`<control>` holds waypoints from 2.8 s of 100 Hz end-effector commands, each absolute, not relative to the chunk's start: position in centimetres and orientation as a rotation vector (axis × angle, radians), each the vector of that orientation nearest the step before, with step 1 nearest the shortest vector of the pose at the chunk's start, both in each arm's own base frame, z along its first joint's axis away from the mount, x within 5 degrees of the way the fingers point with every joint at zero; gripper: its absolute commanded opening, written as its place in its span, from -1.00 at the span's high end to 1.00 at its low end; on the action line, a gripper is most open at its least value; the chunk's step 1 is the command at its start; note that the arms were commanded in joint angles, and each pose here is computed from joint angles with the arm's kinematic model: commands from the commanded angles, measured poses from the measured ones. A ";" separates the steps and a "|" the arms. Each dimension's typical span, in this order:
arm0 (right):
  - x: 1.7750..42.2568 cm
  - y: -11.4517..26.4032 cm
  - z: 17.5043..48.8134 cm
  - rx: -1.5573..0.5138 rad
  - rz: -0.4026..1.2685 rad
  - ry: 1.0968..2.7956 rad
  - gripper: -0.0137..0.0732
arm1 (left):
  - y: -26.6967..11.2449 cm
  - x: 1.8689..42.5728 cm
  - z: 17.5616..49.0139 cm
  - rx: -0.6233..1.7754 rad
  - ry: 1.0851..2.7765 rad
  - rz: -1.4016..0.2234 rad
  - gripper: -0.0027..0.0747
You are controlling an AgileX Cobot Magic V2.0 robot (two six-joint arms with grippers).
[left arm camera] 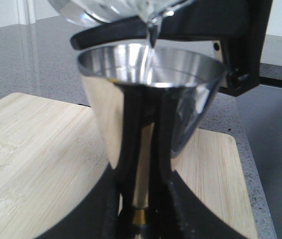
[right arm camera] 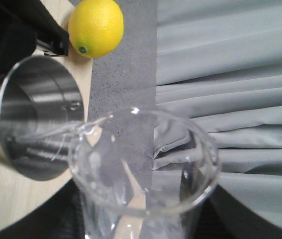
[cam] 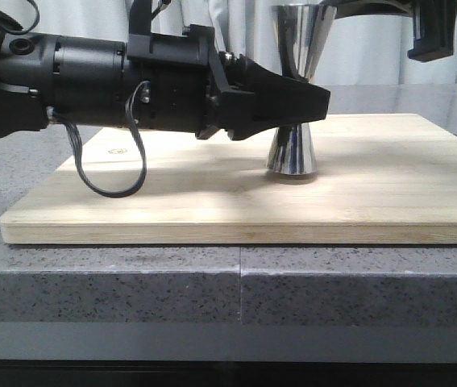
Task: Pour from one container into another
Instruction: 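Tilt the glass cup with the right gripper, pouring into the jigger, then tilt the glass beaker upright with the right gripper, ending the pour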
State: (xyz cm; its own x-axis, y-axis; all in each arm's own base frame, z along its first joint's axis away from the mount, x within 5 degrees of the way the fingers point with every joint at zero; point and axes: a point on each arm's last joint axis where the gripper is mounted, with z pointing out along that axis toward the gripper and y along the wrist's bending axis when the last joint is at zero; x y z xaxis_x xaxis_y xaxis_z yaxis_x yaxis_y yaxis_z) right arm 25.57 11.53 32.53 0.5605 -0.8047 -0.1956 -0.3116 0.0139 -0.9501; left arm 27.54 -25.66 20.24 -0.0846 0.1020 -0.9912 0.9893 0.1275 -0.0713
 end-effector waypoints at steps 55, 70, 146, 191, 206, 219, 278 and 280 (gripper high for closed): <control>24.8 11.2 35.1 -1.524 -0.562 0.907 0.18 | -25.6 27.3 23.9 1.094 1.260 -1.173 0.99; 24.8 11.1 35.1 -1.521 -0.576 0.914 0.18 | -25.6 27.3 23.9 1.094 1.260 -1.173 0.99; 24.8 11.1 35.1 -1.530 -0.582 0.908 0.18 | -25.6 26.9 23.9 1.113 1.252 -1.212 0.99; 24.7 11.1 35.0 -1.557 -0.601 0.889 0.18 | -25.6 26.9 23.9 1.113 1.252 -1.212 0.99; 24.7 11.1 35.0 -1.563 -0.605 0.884 0.18 | -25.6 26.9 23.9 1.113 1.253 -1.210 0.99; 24.7 11.1 35.0 -1.566 -0.608 0.881 0.18 | -25.6 26.9 23.9 1.113 1.253 -1.210 0.99; 24.7 11.1 34.9 -1.591 -0.626 0.863 0.18 | -25.6 26.9 23.9 1.113 1.253 -1.210 0.99; 24.7 11.1 34.9 -1.591 -0.626 0.863 0.18 | -25.6 26.9 23.9 1.113 1.253 -1.210 0.99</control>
